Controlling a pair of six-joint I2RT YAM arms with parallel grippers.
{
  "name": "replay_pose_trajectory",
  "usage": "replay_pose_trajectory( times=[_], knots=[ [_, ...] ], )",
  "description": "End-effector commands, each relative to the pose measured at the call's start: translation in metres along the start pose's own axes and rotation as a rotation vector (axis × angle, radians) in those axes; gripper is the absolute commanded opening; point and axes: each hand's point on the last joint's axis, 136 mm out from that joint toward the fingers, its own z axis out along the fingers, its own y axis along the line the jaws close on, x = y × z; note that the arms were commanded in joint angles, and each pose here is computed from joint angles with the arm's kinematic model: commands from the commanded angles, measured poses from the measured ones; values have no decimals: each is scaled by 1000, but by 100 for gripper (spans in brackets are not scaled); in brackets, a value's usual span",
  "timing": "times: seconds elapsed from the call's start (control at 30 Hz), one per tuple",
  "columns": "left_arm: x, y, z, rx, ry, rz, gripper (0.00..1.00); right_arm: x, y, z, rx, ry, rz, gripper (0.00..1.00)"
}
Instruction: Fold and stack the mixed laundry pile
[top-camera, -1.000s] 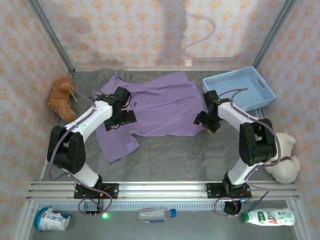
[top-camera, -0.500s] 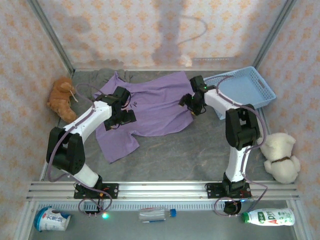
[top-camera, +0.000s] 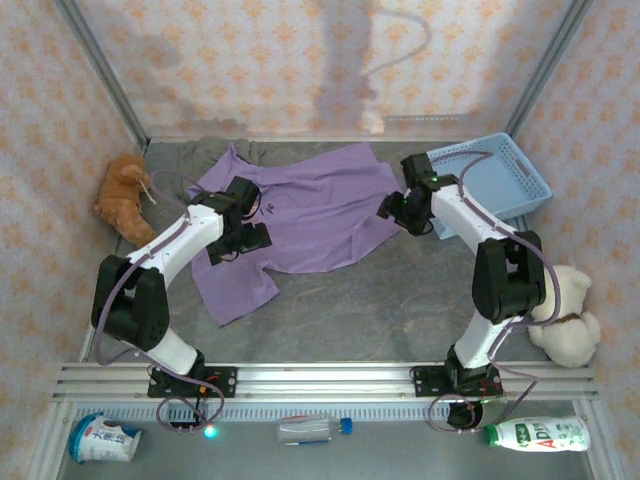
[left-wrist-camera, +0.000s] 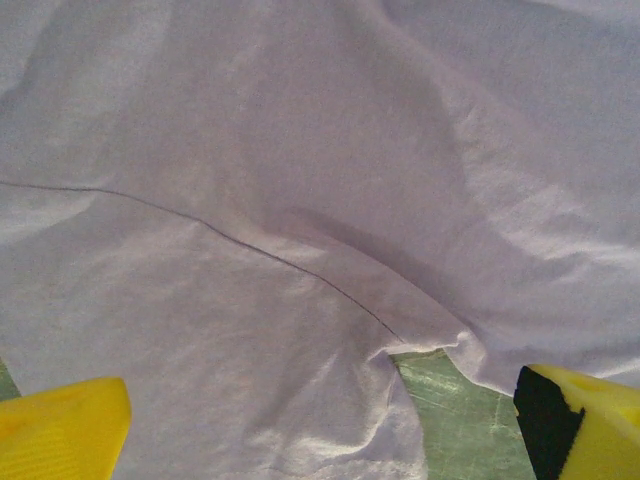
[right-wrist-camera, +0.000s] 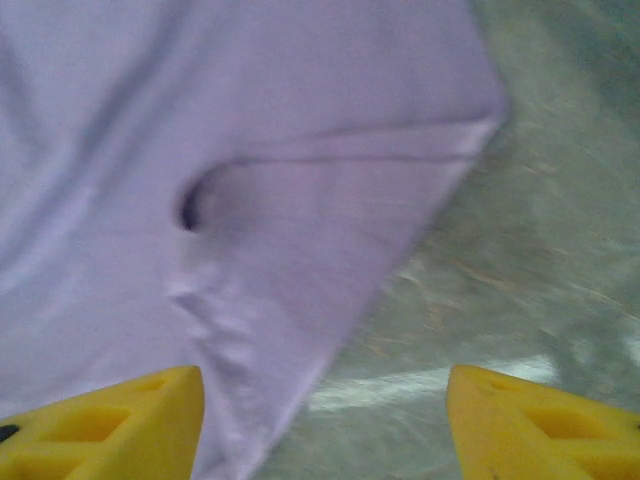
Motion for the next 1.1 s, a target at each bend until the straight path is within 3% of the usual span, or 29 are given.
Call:
replay_pose_trajectory(
  times=[0.0, 0.23, 0.43, 0.47, 0.6, 0.77, 1.07],
  knots=[
    [-2, 5, -4, -22, -23, -6, 100, 11, -5, 4, 8, 43, -22, 60],
    [-3, 9, -11, -31, -44, -13, 100, -7, 48, 23, -27, 21, -50, 59],
    [5, 21, -16, -42, -59, -33, 100, -19, 65, 61, -29, 31, 4, 57],
    [7, 24, -16, -45, -58, -37, 100, -22, 68, 64, -37, 28, 7, 52],
    [19, 35, -17, -58, -49, -42, 100, -33, 75, 68, -31, 5, 0, 0],
    [46, 54, -15, -73, 0, -56, 100, -32, 61, 39, -1, -45, -11, 0],
    [94, 78, -7, -38, 69, -197, 100, 37, -39, -13, 159, -11, 52, 0]
  ],
)
